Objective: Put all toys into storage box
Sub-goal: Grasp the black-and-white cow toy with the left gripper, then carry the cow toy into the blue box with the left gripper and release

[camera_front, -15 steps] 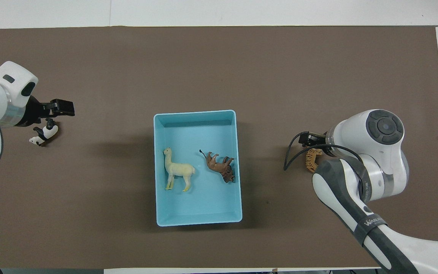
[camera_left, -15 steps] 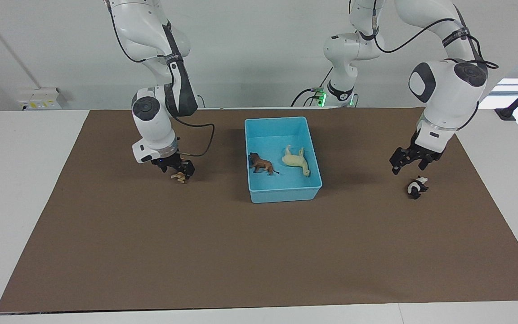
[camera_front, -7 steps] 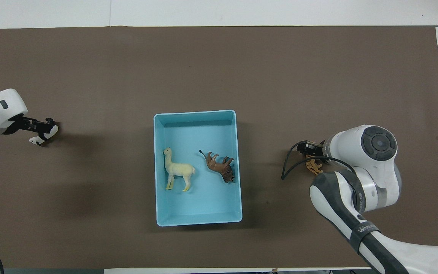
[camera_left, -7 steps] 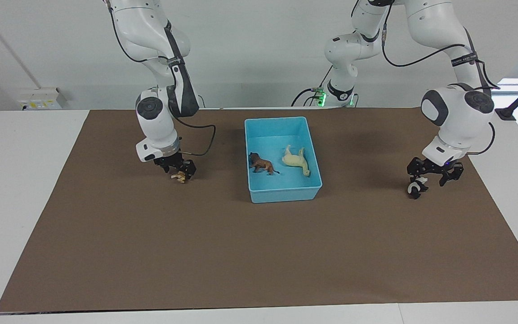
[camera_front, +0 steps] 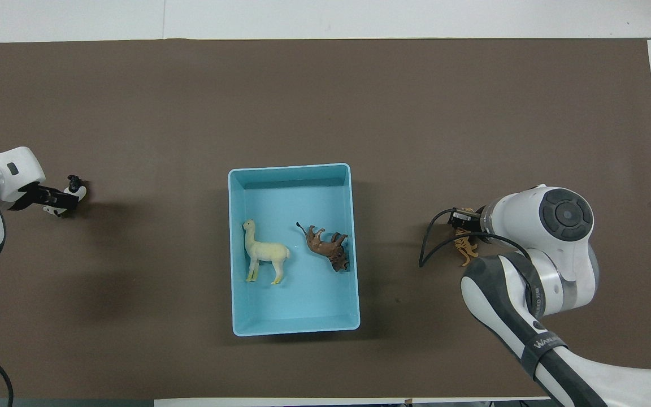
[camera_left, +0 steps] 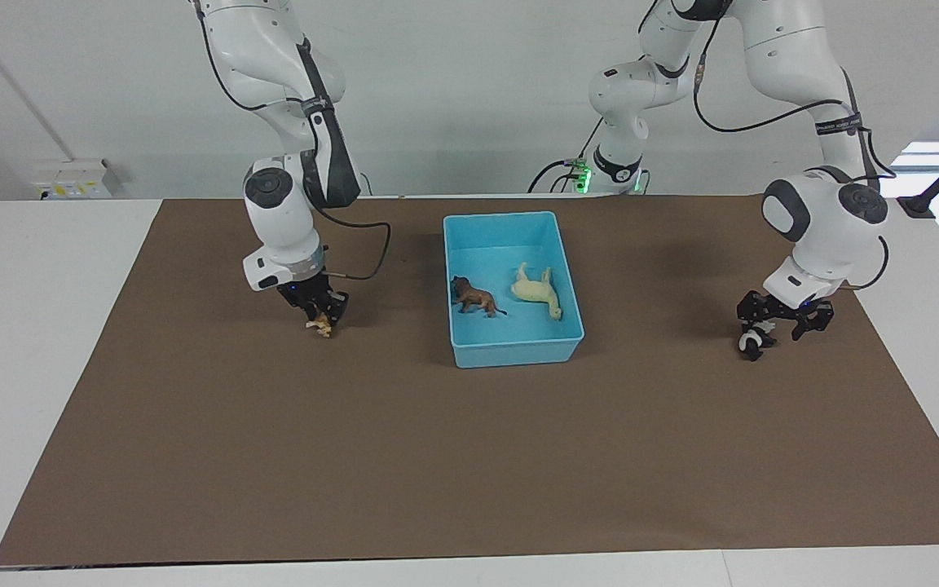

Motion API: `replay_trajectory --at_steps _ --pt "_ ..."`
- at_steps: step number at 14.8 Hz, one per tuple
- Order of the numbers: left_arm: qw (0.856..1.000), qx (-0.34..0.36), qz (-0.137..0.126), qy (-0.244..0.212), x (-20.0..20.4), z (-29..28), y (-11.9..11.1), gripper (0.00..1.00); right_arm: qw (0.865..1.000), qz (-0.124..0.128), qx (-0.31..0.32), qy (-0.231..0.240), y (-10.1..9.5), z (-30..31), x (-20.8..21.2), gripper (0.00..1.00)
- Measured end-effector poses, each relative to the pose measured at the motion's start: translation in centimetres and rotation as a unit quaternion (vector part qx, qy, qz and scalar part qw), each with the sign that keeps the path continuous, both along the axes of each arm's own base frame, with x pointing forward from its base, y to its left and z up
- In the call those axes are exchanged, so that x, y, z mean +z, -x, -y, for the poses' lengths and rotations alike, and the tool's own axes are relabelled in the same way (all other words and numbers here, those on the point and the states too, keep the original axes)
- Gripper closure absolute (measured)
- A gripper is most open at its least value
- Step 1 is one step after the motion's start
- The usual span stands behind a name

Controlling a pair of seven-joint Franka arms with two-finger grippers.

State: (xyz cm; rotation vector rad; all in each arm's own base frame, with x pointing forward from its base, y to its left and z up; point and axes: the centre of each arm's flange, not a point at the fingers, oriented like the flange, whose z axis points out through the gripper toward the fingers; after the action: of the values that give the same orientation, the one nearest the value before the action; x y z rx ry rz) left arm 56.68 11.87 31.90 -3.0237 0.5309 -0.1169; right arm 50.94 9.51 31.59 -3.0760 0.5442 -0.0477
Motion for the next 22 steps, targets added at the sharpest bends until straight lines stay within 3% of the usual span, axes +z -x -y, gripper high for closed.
replay_trajectory --at_steps 5,7,8,10,12,13,14,15,18,22 --pt "1.000 -0.001 -0.013 0.003 -1.4 0.3 1.0 0.01 1.000 -0.020 -0.003 0.000 -4.1 -0.5 6.0 0.96" --pt "1.000 -0.001 -0.014 0.003 -1.6 0.3 1.1 0.12 1.000 -0.024 -0.004 -0.001 -4.7 -0.7 6.8 0.99" --pt "1.000 -0.001 -0.016 0.004 -1.7 0.3 1.2 0.13 1.000 -0.030 -0.002 -0.001 -4.6 -0.7 6.4 0.97" --pt "1.000 0.000 -0.018 0.004 -1.9 0.2 1.3 0.29 0.999 -0.048 0.017 0.002 -3.7 -0.4 4.5 0.86" --pt "1.000 0.001 -0.019 0.004 -2.0 0.2 1.4 0.35 0.998 -0.049 0.029 0.002 -2.5 0.2 2.4 0.66" --pt "1.000 0.002 -0.020 0.005 -2.1 0.1 1.5 0.49 0.998 -0.046 0.031 0.002 -1.9 0.5 1.4 0.58" --pt "1.000 0.003 -0.021 0.005 -2.1 0.1 1.5 0.62 0.998 -0.045 0.032 0.002 -1.3 0.7 0.6 0.44" --pt "1.000 0.008 -0.020 0.005 -2.1 0.2 1.5 0.68 0.998 -0.048 0.033 0.003 -0.7 0.8 -0.1 0.34" --pt "0.998 0.051 -0.018 0.010 -1.3 1.3 0.8 0.68 0.999 -0.040 0.034 0.002 0.5 0.9 -1.3 0.01" --pt "0.990 0.128 -0.053 0.011 6.0 10.6 -2.7 0.68 0.999 -0.026 0.036 0.001 1.4 0.9 -2.3 0.00"
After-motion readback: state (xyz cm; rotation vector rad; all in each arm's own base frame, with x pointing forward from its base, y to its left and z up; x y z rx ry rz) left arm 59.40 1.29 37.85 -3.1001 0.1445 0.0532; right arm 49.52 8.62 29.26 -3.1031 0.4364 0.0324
